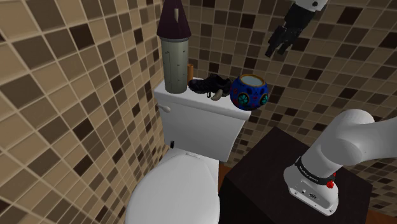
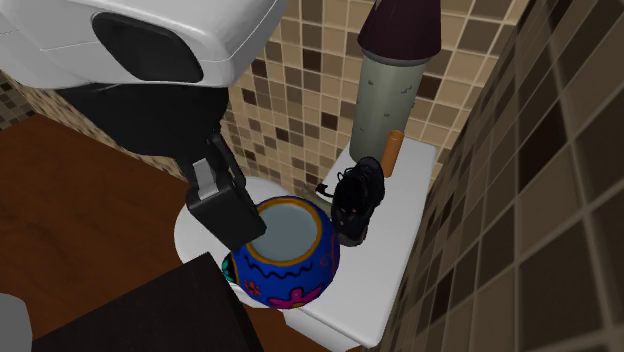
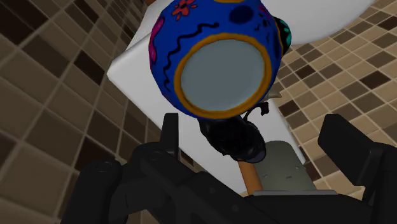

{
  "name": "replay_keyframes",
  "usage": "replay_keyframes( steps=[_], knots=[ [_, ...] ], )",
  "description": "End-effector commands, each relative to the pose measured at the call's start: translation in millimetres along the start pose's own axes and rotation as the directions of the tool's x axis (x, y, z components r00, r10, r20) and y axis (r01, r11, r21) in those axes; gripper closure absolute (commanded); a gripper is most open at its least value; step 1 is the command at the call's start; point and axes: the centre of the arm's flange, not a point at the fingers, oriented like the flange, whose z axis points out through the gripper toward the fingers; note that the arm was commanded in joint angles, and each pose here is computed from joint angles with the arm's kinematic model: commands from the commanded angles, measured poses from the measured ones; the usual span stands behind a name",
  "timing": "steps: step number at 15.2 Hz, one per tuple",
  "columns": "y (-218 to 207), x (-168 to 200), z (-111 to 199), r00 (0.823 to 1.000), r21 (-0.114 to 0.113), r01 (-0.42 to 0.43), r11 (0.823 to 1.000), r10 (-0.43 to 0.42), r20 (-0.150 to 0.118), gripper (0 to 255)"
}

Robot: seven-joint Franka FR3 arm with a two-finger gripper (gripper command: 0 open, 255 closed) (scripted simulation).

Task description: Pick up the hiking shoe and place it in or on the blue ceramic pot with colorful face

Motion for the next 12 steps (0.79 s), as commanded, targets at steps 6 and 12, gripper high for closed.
replay_keyframes(
  steps=[6,12],
  knots=[
    [-23,50,44,0.996,-0.003,-0.078,0.997,0.078,0.038,0],
    [-46,109,99,0.982,-0.010,-0.171,0.985,0.171,0.083,0]
  ],
)
